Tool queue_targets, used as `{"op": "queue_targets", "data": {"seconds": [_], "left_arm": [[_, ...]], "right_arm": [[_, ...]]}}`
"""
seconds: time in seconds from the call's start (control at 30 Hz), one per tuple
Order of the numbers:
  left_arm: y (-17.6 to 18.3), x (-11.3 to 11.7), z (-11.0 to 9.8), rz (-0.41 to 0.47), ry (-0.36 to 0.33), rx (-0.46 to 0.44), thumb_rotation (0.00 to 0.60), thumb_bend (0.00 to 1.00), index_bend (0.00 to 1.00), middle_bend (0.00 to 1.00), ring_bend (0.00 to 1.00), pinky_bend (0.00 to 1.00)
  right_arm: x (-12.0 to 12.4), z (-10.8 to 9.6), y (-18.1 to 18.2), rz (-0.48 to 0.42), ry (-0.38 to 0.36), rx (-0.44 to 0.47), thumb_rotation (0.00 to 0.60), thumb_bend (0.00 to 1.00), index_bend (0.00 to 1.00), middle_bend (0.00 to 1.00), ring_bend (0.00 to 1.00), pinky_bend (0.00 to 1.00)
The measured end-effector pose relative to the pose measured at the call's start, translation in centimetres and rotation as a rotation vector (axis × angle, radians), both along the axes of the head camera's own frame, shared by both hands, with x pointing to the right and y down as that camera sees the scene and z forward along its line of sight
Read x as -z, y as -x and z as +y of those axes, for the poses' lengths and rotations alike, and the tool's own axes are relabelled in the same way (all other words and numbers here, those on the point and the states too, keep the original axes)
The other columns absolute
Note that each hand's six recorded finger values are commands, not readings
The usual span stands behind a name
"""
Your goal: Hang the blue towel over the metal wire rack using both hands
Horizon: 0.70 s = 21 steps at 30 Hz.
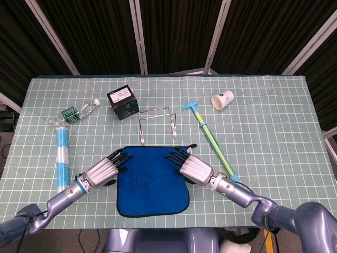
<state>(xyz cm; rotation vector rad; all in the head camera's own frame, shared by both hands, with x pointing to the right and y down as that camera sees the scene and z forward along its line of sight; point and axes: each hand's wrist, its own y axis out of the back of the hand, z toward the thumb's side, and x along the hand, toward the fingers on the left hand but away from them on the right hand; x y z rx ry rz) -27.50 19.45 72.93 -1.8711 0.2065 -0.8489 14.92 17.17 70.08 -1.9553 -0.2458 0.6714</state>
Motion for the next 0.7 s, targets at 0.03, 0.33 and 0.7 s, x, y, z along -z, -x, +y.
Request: {"op": "queue_targets", "data": {"seconds": [0.03,0.33,0.7], "left_arm": [[0.0,0.0,0.0,-0.001,0.002,0.0,0.6,0.06,0.37,0.0,0.0,0.0],[-1.3,-0.2,0.0,0.028,0.017,0.008,0.6,0.06,0.37,0.0,0.0,0.0],[-2.5,-0.2,0.1,0.056,0.036,0.017,0.6,0.17,0.37,0.0,0.0,0.0]], "right_arm": [[0.0,0.0,0.0,0.0,0.0,0.001,0.6,0.42,0.8,0.03,0.0,0.0],[0.2,0.0,0.0,-0.003,-0.002,0.005,0.6,0.42,0.81,0.03,0.0,0.0],[0.6,0.0,0.0,-0.007,-0.008,0.004,0.6,0.42,0.68,0.03,0.0,0.0]]}}
